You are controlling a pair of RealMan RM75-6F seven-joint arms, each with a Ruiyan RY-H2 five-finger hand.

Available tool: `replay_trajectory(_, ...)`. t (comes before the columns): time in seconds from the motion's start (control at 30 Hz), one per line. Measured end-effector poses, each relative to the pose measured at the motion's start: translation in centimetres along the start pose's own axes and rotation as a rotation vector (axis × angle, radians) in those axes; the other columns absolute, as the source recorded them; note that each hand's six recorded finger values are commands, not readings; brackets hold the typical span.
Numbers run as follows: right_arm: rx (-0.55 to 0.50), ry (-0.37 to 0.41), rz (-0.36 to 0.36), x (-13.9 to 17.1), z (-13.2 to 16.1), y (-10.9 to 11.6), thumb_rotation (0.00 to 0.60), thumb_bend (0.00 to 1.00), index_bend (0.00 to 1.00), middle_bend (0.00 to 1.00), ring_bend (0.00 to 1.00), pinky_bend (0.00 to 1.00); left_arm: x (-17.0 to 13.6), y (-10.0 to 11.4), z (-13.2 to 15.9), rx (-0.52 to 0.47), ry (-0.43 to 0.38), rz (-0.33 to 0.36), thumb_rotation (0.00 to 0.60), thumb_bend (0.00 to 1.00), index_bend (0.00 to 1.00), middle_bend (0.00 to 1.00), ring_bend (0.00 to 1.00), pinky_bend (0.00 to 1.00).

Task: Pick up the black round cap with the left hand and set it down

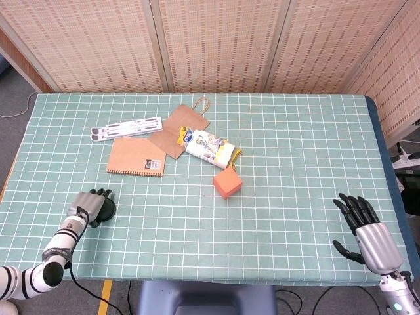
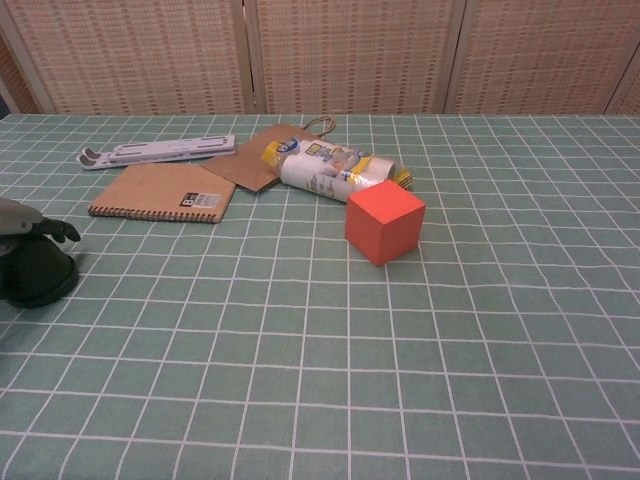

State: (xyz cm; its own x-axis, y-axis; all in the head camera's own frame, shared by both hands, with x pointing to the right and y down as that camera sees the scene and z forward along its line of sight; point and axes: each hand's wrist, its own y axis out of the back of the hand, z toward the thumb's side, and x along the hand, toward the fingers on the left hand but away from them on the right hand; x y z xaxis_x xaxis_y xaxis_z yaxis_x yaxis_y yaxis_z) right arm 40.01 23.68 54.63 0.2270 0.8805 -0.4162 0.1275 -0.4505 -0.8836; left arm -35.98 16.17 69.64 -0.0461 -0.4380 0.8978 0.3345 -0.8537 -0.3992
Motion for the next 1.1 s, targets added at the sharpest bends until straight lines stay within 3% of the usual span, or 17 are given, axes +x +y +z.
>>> replay_trajectory(0.33,-0.005,0.002,-0.004,0.0,0.0,0.1,0.600,0.19,0.00,0.00,0.00,0.00,-0.1,0.5,0.2,0.013,0.006,0.023,0.600,0.40,0.00,0.00,0.00,0.21)
replay_trajectory(0.9,-0.007,0.005,-0.007,0.1,0.1,0.2,0.600,0.19,0.00,0.00,0.00,0.00,-0.7,0.8,-0.2,0.018,0.013,0.035,0.600,0.41,0.00,0.00,0.00,0.21)
replay_trajectory(1.03,-0.007,0.008,-0.001,0.0,0.1,0.0,0.600,0.19,0.00,0.00,0.00,0.00,-1.4,1.5,-0.1,0.038,0.015,0.068,0.600,0.40,0.12,0.16,0.18,0.31)
replay_trajectory(1.1,-0.009,0.010,0.000,0.0,0.2,0.1,0.600,0.19,0.00,0.00,0.00,0.00,-1.7,1.5,0.0,0.048,0.015,0.071,0.600,0.40,0.17,0.20,0.22,0.32)
